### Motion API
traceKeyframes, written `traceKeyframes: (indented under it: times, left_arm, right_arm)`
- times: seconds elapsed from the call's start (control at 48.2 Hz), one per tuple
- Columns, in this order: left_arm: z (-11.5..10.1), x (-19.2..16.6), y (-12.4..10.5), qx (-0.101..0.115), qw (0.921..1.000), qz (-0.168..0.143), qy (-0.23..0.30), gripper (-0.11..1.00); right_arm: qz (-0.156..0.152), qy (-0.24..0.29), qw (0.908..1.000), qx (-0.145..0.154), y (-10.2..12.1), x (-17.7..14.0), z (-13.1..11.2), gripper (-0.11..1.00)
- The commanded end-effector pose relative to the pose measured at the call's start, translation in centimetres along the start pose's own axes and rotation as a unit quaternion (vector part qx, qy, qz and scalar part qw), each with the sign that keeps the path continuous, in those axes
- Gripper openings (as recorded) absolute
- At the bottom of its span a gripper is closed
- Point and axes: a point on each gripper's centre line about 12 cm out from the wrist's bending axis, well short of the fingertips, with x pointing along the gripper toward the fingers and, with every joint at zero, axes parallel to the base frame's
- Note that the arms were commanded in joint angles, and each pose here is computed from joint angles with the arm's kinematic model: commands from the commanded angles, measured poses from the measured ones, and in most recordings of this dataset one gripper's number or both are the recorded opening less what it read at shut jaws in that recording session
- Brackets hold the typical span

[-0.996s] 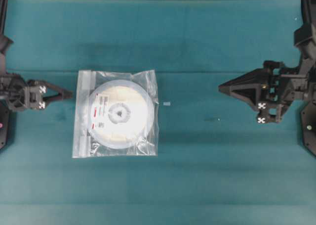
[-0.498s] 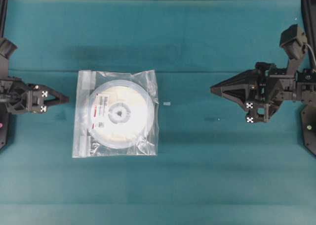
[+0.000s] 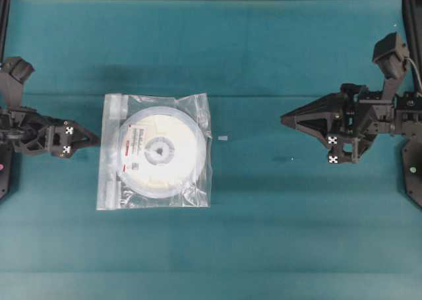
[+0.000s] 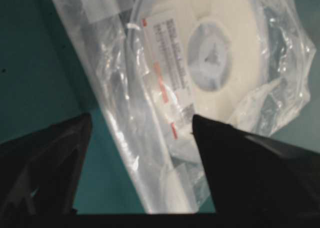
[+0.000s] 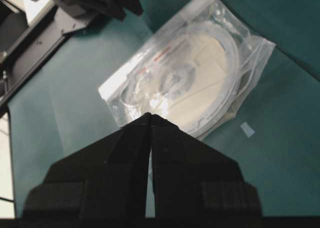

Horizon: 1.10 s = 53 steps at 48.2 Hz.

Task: Take out the reel from the clear zip bag.
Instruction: 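Move the left gripper to the bag's left zip edge and grasp it, then reach the right gripper toward the bag's open right side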

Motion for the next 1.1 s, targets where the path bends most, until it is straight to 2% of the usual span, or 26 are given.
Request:
traceKeyframes:
  times: [0.0, 0.062, 0.477, 0.809, 0.913, 1.079]
  left_arm:
    - [0.4, 0.3, -0.8, 0.003, 0.9999, -0.014, -0.008, 0.85]
    - [0.3, 0.7, -0.5, 0.003, 0.9999, -0.014, -0.007, 0.83]
    - [-0.2, 4.4, 0.3, 0.002, 1.0, -0.007, -0.001, 0.83]
    - [-0.2, 5.2, 0.2, 0.006, 1.0, -0.001, 0.003, 0.82]
    - [-0.1, 5.2, 0.2, 0.006, 1.0, -0.001, 0.002, 0.76]
    - [-0.1, 5.2, 0.1, 0.006, 1.0, -0.002, 0.002, 0.48]
  right_arm:
    - [0.008, -0.01, 0.9999, 0.008, 0.6, 0.1, 0.7, 0.0]
    - [0.007, -0.009, 0.9999, 0.009, 0.5, 0.0, 0.6, 0.0]
    - [0.007, -0.005, 0.9999, 0.01, 0.6, 0.0, 0.5, 0.0]
    - [0.005, 0.001, 0.9999, 0.012, 0.5, 0.0, 0.3, 0.0]
    - [0.006, 0.002, 0.9999, 0.012, 0.5, 0.0, 0.3, 0.0]
    - [0.006, 0.005, 0.9999, 0.012, 0.5, 0.0, 0.1, 0.0]
